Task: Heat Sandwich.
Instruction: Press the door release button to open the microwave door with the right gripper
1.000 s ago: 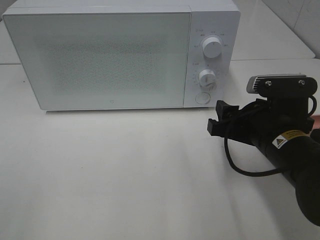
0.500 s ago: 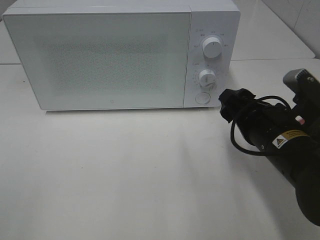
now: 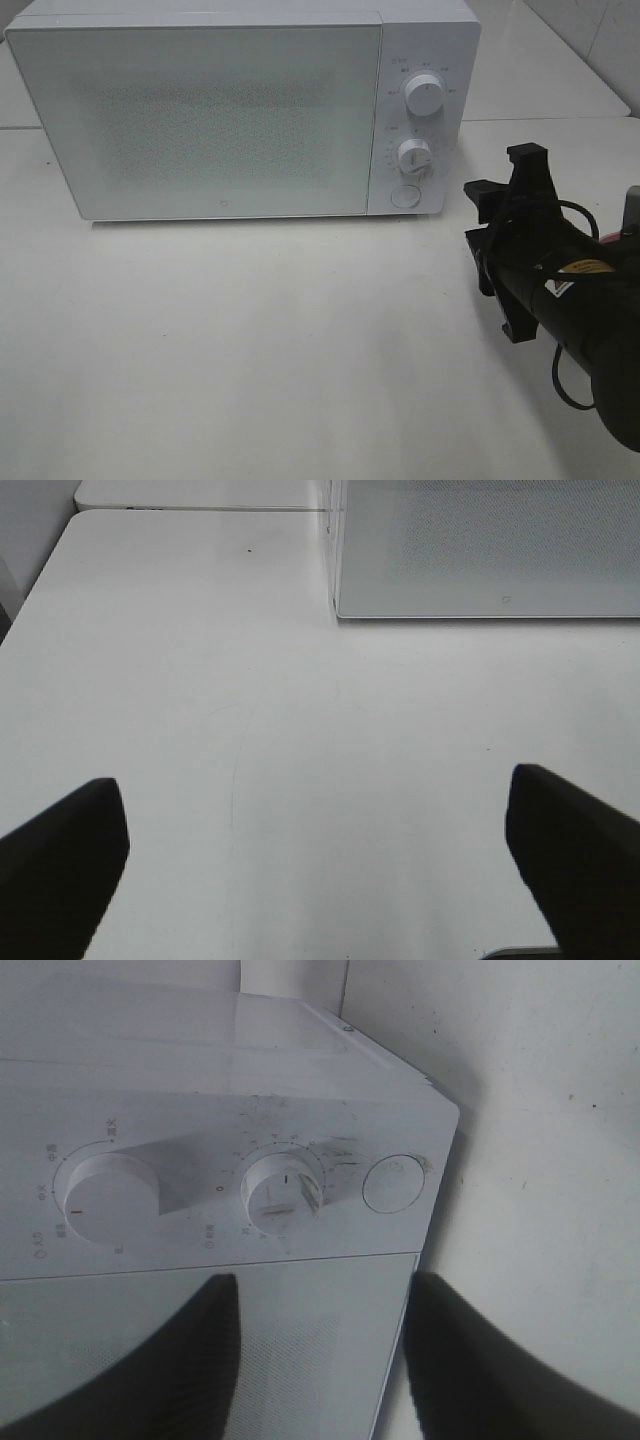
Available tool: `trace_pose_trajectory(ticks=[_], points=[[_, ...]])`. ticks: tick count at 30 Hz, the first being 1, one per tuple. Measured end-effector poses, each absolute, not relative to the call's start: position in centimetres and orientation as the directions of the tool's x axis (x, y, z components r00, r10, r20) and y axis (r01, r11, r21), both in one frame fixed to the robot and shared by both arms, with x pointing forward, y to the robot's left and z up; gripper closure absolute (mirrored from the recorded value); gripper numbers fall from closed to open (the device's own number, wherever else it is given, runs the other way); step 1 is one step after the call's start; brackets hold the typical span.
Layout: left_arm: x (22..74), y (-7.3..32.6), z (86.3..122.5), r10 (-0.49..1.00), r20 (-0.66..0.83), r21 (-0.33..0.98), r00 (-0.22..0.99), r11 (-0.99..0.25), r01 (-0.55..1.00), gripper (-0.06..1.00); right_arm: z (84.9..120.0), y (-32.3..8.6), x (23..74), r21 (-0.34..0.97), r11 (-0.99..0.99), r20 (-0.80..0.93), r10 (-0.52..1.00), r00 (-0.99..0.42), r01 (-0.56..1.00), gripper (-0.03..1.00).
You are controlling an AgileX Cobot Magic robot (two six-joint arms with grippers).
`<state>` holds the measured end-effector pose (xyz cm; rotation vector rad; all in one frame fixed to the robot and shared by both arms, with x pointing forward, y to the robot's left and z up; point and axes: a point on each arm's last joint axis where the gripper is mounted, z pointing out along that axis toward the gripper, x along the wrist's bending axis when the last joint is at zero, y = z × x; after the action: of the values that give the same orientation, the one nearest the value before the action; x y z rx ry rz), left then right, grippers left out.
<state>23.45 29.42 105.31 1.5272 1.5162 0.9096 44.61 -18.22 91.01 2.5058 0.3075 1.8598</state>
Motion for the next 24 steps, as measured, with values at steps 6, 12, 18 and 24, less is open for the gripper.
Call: trace_pose_trajectory(ticks=[6, 12, 18, 24], points=[[23.4, 29.4, 105.3, 0.999, -0.037, 0.899, 0.030, 0.020, 0.437, -0.02, 91.0, -18.2, 44.6, 0.096, -0.985, 0.950, 0.135, 0.281, 0.146, 0.79], [23.4, 29.4, 105.3, 0.999, -0.037, 0.899, 0.030, 0.020, 0.437, -0.02, 91.0, -18.2, 44.6, 0.094, -0.985, 0.950, 0.133, 0.281, 0.145, 0.95], [23.4, 29.4, 105.3, 0.999, -0.037, 0.899, 0.030, 0.020, 0.437, -0.02, 90.5, -18.1, 44.5, 0.025, -0.991, 0.938, 0.069, 0.340, 0.134, 0.96], [23.4, 29.4, 105.3, 0.999, -0.037, 0.899, 0.030, 0.020, 0.437, -0.02, 89.3, -18.0, 44.6, 0.019, -0.992, 0.920, 0.067, 0.387, 0.126, 0.96]])
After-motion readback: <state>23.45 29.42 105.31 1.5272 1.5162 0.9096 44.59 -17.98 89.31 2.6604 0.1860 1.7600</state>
